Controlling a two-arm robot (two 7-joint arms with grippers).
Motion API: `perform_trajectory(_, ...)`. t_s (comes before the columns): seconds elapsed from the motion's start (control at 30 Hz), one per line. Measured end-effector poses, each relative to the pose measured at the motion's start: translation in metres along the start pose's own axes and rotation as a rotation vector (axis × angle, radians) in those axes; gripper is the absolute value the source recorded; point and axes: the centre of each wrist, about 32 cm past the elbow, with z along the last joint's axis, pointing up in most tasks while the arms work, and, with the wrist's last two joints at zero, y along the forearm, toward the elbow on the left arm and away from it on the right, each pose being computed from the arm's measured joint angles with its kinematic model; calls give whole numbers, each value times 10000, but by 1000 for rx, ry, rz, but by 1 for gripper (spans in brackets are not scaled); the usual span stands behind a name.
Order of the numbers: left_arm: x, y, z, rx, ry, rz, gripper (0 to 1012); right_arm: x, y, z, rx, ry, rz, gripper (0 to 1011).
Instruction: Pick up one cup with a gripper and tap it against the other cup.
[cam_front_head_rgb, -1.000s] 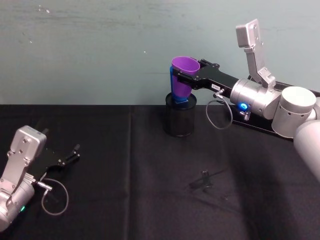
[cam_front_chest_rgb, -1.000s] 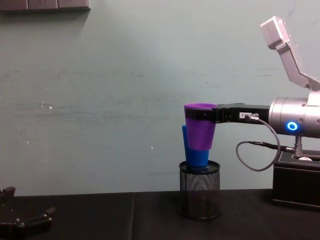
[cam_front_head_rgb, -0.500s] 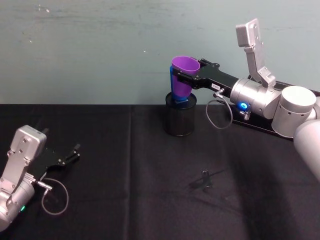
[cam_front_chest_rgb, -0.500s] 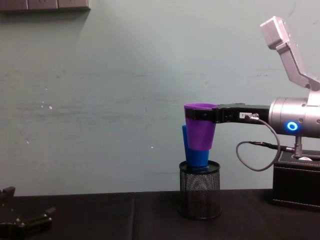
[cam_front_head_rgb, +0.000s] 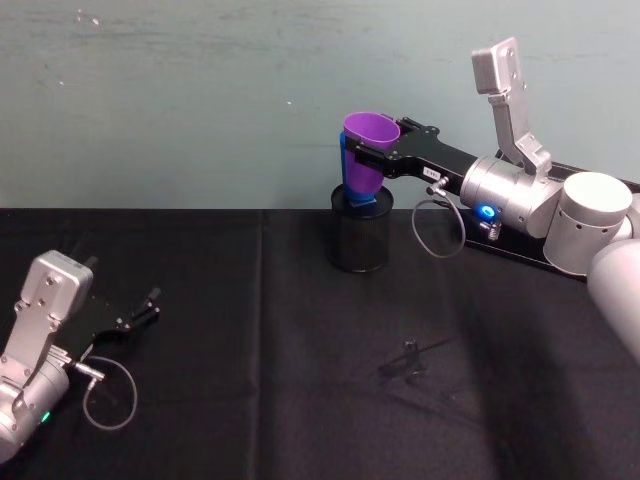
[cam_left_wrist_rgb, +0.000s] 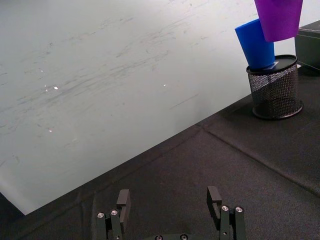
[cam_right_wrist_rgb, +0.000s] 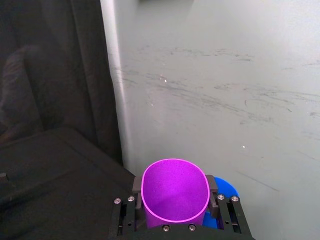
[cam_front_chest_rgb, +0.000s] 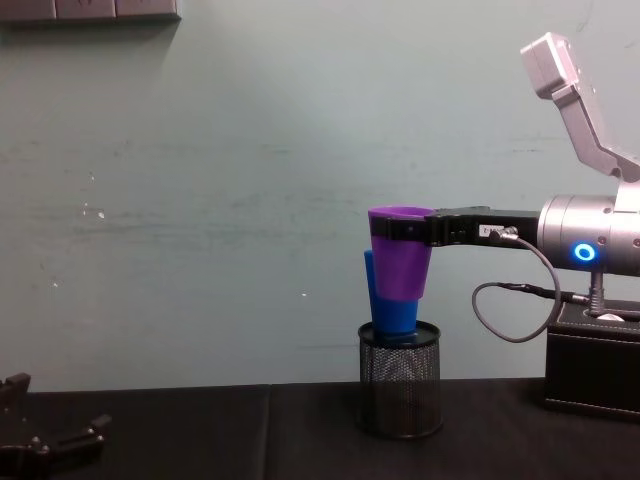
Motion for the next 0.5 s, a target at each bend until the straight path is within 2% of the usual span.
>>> perform_trajectory(0.5,0,0,0,0,0,0,1005,0,0,0,0,0,0,728)
